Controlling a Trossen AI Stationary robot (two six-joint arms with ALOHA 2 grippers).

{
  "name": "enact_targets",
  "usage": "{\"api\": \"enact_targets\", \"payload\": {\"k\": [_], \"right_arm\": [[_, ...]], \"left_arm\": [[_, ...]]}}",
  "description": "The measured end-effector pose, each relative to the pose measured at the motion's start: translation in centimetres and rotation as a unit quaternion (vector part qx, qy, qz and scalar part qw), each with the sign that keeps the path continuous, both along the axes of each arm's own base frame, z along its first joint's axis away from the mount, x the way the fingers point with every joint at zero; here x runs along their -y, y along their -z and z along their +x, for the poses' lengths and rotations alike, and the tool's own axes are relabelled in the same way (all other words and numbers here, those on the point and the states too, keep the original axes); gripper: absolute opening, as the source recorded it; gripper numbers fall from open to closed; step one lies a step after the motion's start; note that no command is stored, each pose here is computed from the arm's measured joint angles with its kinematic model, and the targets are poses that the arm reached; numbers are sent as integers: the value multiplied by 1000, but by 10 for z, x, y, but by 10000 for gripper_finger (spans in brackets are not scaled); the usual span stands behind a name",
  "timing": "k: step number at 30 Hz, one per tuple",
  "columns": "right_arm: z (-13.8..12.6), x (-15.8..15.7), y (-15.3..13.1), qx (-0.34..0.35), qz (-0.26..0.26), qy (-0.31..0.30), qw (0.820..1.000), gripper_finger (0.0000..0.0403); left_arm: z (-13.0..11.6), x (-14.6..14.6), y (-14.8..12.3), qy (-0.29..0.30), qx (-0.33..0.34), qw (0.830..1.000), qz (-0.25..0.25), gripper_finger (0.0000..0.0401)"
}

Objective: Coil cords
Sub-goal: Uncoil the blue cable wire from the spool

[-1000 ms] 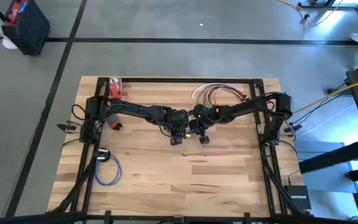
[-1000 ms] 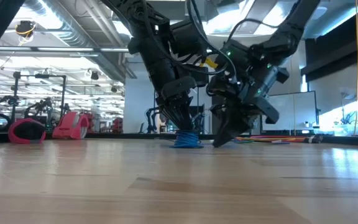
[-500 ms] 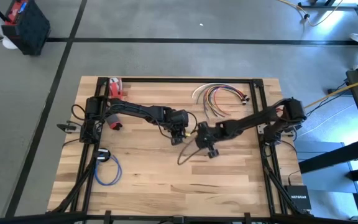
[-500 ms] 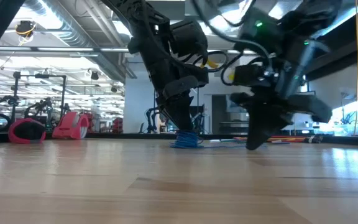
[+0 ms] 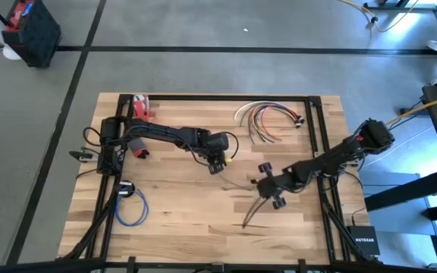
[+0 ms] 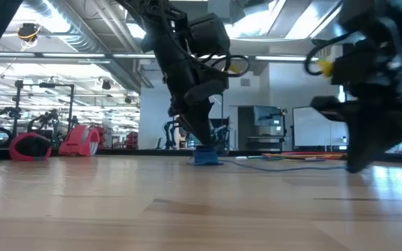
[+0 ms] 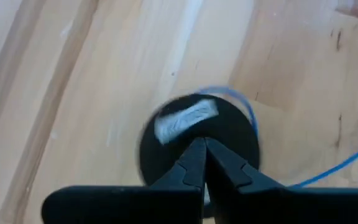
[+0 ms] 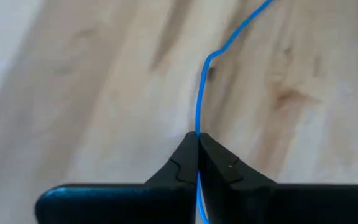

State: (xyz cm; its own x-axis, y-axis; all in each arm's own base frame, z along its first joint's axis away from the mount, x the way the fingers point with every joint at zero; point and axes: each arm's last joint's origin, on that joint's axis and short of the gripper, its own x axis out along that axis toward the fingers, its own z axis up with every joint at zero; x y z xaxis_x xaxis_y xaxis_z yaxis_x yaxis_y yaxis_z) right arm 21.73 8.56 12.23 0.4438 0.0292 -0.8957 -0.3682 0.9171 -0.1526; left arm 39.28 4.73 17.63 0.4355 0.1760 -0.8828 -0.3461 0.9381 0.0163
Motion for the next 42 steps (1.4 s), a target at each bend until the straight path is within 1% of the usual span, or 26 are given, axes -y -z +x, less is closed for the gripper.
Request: {"api": "enact_targets", "payload": {"k": [4,9,12,18,22,27,29,33,35,38,40,42], "right_arm": [[-14,-12,0,-1,14,-4,1000,7],[-29,-24,-5,-17,31,-13,999,8],[-36,-30,-11,-19,41,-26,999,7],[-50,-34,-26,-6,57,-17,998,7],[-62,-37,-42,15,89,-12,996,7],[-78,-41,-62,48,136,-21,989,7],[-81,-42,-65,60,142,-6,988,7],[-81,-39,-66,84,129,44,987,9],[-79,-35,-64,85,123,84,985,20],[-77,-25,-61,62,116,138,982,57],[-76,-20,-60,43,120,155,980,89],[-74,-17,-60,35,127,159,978,120]], "left_arm": [[-3,-3,1,-23,-13,1000,-10,0],[-8,-3,3,-29,-39,999,-14,0],[-11,-3,4,-42,-55,998,-13,0],[-23,-6,7,-88,-111,990,1,0],[-31,-8,8,-117,-145,982,14,0],[-33,-10,8,-135,-150,979,21,0],[-33,-10,8,-135,-150,979,21,0],[-32,-10,8,-134,-143,980,21,0],[-31,-10,8,-133,-140,981,21,0],[-31,-10,8,-133,-139,981,21,0],[-31,-10,8,-133,-139,981,21,0],[-31,-10,8,-133,-139,981,21,0]]}}
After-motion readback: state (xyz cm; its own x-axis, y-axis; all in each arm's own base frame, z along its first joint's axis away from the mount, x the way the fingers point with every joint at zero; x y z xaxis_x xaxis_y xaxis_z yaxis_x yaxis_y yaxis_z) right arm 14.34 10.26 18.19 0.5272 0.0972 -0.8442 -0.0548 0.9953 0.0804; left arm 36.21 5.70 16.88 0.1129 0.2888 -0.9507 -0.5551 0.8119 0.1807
